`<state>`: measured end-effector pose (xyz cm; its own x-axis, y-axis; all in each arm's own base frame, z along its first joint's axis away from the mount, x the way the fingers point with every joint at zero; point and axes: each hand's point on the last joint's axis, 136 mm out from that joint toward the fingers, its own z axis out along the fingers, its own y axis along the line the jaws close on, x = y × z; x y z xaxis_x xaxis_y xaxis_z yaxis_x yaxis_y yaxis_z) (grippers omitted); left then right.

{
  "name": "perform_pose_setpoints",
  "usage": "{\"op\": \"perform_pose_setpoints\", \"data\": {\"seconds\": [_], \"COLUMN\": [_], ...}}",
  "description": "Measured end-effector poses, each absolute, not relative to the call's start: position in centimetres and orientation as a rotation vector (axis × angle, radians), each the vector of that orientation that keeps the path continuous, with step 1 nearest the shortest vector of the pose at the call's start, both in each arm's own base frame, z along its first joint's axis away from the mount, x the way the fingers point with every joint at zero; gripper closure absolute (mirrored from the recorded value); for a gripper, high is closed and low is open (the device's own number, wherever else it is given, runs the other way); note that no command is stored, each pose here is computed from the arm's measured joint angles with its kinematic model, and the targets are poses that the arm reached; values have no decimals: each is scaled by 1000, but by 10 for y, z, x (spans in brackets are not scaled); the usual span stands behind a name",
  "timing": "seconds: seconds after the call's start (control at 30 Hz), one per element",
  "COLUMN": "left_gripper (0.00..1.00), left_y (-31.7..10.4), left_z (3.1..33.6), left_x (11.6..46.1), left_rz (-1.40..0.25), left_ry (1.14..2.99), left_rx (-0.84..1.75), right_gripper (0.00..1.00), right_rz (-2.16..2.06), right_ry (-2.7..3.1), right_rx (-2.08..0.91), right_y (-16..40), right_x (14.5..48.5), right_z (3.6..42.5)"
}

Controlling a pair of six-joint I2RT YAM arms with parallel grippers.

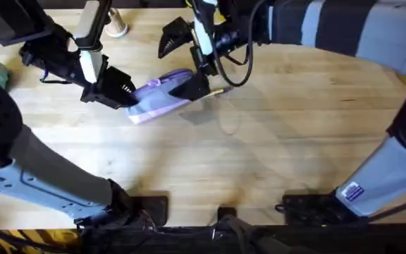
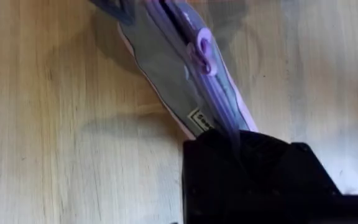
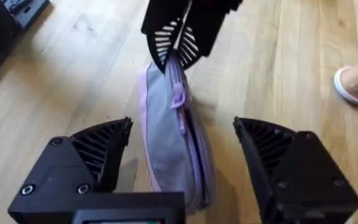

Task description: Unzip the bag, pick up the pens from the table one at a time and place them inside, then zip the bag closed.

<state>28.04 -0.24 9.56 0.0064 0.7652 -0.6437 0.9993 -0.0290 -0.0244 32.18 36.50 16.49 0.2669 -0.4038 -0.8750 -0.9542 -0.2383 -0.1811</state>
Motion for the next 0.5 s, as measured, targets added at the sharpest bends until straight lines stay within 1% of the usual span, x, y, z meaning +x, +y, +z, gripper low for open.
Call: {"op": "perform_pose_setpoints", "data": {"seconds": [0.1, 0.23, 0.5], "left_gripper": [959, 959, 959], "left_y": [-2, -2, -3], "left_z": [96, 96, 96], "left_x": [280, 280, 280], "left_rz": [-698, -699, -701], "left_ry": [1809, 1809, 1809], "left_rx": [1845, 1845, 1844], "right_gripper": [6, 6, 7], "right_rz": [937, 970, 880], "right_ry": [1334, 1460, 1589], "right_rx": [-1758, -1734, -1716], "right_y": [345, 323, 300], "right_x": [330, 332, 349], "right_z": [159, 149, 136]}}
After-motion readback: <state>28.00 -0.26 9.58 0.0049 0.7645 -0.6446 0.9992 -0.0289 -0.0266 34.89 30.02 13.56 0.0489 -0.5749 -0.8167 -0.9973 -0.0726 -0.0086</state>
